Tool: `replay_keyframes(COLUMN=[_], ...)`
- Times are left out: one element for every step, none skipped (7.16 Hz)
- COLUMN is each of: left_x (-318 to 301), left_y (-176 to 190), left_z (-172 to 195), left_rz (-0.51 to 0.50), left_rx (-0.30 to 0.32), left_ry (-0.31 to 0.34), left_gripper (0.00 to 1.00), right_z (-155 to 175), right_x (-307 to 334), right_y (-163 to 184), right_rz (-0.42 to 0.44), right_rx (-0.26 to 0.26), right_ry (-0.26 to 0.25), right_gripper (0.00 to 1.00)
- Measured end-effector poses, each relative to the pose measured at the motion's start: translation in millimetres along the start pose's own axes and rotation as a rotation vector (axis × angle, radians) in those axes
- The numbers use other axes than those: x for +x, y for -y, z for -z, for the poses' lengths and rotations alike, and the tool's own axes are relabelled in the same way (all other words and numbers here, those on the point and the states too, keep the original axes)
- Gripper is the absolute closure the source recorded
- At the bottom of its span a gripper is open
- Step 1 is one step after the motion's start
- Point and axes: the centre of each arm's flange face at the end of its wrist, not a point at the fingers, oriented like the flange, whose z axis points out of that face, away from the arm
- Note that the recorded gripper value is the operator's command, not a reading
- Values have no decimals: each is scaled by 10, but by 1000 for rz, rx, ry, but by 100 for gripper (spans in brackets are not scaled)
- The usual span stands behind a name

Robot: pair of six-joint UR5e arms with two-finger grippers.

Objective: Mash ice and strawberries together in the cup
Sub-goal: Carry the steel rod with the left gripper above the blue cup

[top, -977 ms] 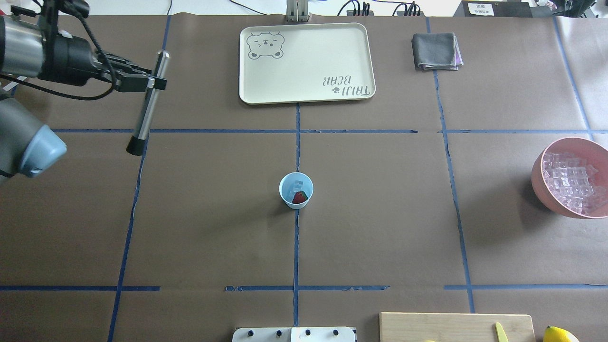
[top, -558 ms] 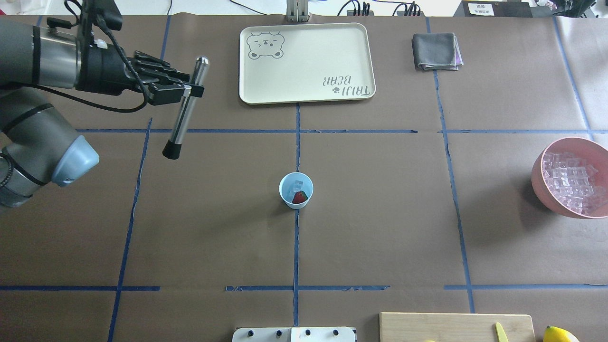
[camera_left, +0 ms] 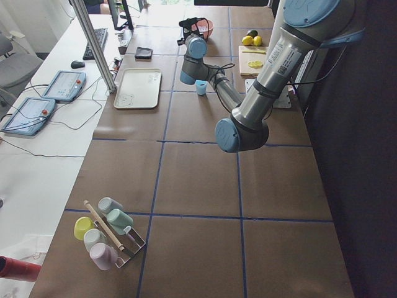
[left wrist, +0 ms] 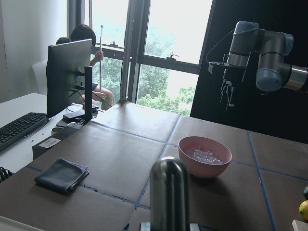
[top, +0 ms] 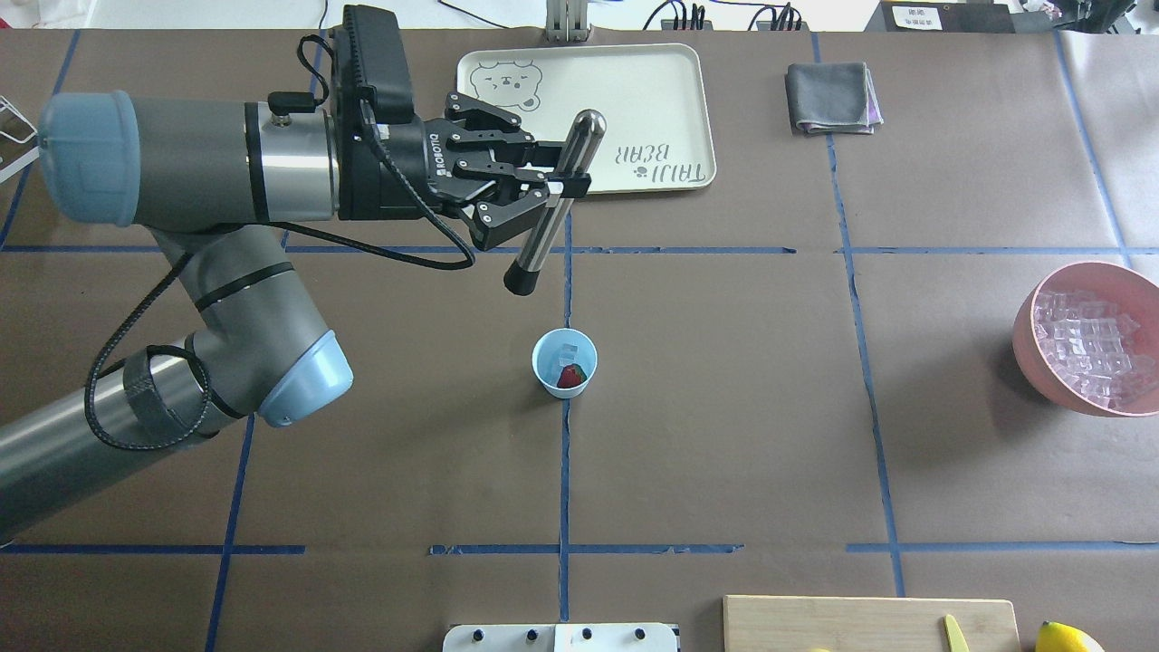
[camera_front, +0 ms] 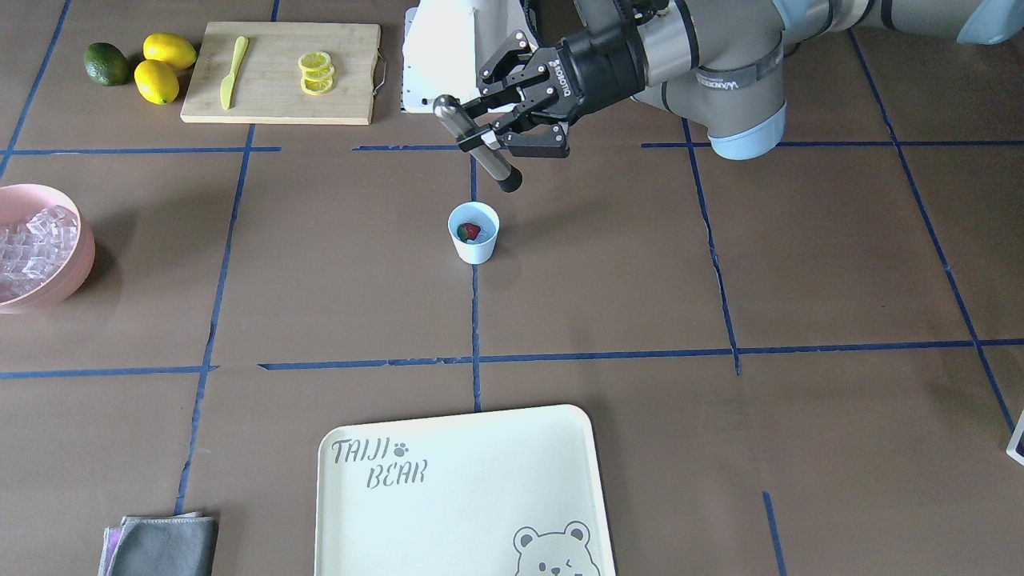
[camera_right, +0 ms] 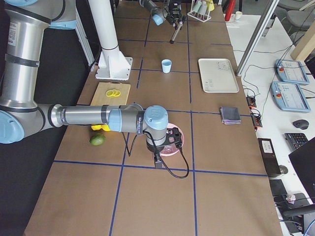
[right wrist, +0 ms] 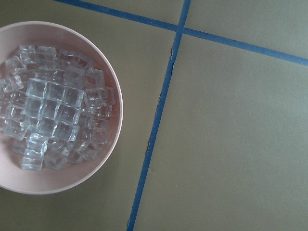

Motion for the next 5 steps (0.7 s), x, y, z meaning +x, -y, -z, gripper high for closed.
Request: replay_keyframes(left_x=[159, 286, 335, 335, 346], left_y=[3, -24, -112, -300, -546], left_z=[-98, -148, -178, -229, -293], left_rz=[-35, -51, -61, -67, -67], left_rx=[63, 117, 153, 183, 210], left_ry=[1, -2, -12, -22, -25], left_gripper=[100, 100, 100, 100, 100], right_z=[2, 2, 3, 2, 0], right_x=[-1, -2, -2, -2, -1], right_y=[1, 1, 1, 0, -4], right_rz=[0, 0, 0, 0, 0], right_rx=[0, 0, 1, 0, 0], right_ry=[0, 0, 0, 0, 0], right_gripper=[1, 1, 1, 1, 1])
